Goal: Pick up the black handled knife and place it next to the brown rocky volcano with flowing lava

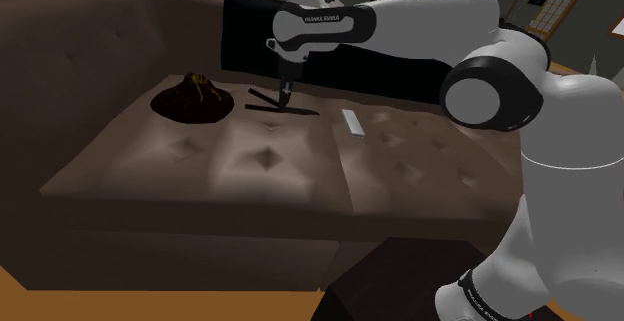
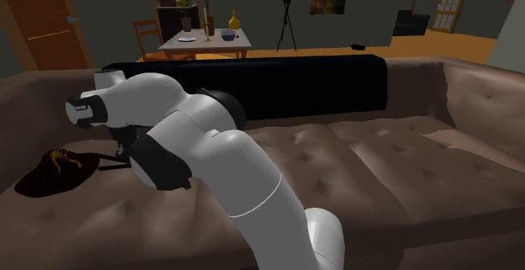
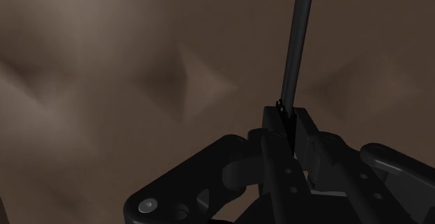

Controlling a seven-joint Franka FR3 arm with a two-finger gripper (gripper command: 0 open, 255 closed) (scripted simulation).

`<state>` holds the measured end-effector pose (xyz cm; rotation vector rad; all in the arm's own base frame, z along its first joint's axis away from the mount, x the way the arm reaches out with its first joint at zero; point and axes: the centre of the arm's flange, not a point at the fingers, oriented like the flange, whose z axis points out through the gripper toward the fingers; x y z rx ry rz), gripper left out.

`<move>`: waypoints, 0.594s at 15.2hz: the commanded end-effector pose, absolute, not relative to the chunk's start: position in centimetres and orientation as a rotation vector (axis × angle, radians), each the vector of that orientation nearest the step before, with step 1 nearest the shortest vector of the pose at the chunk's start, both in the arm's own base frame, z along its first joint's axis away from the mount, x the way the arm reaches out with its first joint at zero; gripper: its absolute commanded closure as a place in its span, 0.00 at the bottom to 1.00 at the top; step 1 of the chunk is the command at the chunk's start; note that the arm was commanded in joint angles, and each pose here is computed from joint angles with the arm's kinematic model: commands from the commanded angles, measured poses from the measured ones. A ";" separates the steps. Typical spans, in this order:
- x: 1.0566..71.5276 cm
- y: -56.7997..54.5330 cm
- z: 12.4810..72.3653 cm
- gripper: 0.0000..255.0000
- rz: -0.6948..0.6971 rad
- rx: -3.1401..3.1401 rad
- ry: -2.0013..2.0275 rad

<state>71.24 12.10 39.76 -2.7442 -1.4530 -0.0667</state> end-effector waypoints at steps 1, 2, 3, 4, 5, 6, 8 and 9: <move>71.2 12.0 38.6 1.00 -0.067 -2.744 -1.453; 71.2 12.0 38.0 1.00 -0.067 -2.744 -1.453; 71.2 12.0 37.5 1.00 -0.067 -2.744 -1.453; 71.2 12.0 37.0 1.00 -0.067 -2.744 -1.453; 71.2 12.0 36.5 1.00 -0.067 -2.744 -1.453; 71.2 12.0 35.9 1.00 -0.067 -2.744 -1.453; 71.2 12.0 34.9 1.00 -0.067 -2.744 -1.453; 71.2 12.0 34.3 1.00 -0.067 -2.744 -1.453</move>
